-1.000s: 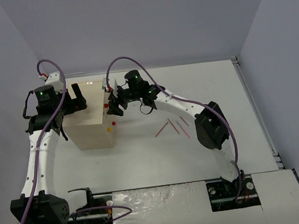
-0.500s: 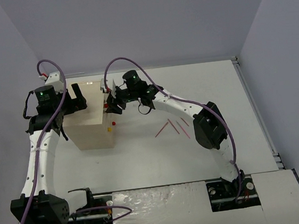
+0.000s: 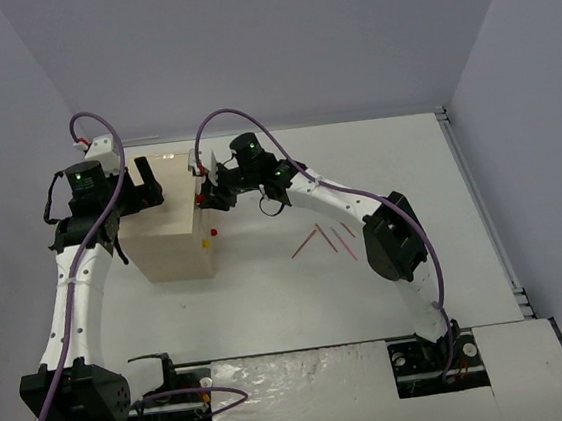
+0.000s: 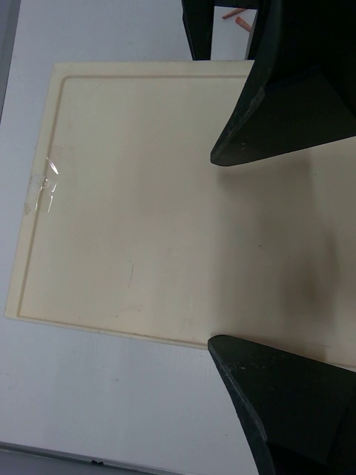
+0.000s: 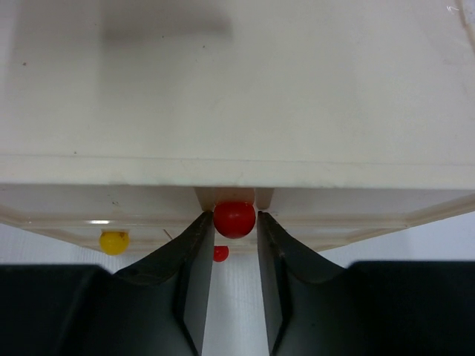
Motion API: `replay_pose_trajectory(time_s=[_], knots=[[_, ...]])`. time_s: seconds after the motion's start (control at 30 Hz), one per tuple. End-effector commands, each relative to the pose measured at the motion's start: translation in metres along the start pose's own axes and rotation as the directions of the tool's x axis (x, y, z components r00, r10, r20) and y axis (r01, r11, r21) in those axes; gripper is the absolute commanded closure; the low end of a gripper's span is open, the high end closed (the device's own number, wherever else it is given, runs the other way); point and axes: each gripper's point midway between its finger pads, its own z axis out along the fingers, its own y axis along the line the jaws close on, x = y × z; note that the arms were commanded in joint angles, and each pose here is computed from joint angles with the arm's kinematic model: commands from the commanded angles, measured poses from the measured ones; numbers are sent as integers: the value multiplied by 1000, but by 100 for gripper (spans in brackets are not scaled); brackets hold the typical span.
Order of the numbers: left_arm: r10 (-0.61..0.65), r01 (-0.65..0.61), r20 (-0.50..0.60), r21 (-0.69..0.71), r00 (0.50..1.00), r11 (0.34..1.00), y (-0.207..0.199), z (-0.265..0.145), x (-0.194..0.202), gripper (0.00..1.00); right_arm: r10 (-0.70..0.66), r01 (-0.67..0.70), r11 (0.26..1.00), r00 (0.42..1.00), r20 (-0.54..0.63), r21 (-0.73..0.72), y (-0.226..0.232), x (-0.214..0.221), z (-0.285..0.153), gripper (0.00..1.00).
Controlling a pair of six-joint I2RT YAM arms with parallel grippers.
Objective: Organize the makeup
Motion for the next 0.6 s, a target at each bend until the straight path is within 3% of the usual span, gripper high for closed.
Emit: replay_pose_trajectory(time_s=[0.0, 0.23, 0.57], knots=[[-13, 13, -15, 6, 1000, 1000, -1, 3, 4, 3, -145, 136, 988, 978, 151, 66, -1, -86, -29, 79], [-25, 25, -28, -9, 999, 1000, 2, 5, 7, 3, -152, 141, 985, 982, 108, 100, -5, -76, -42, 99], [-38, 37, -38, -23, 999, 999, 6, 8, 9, 3, -97, 90, 988, 994, 50, 123, -14, -42, -72, 100]])
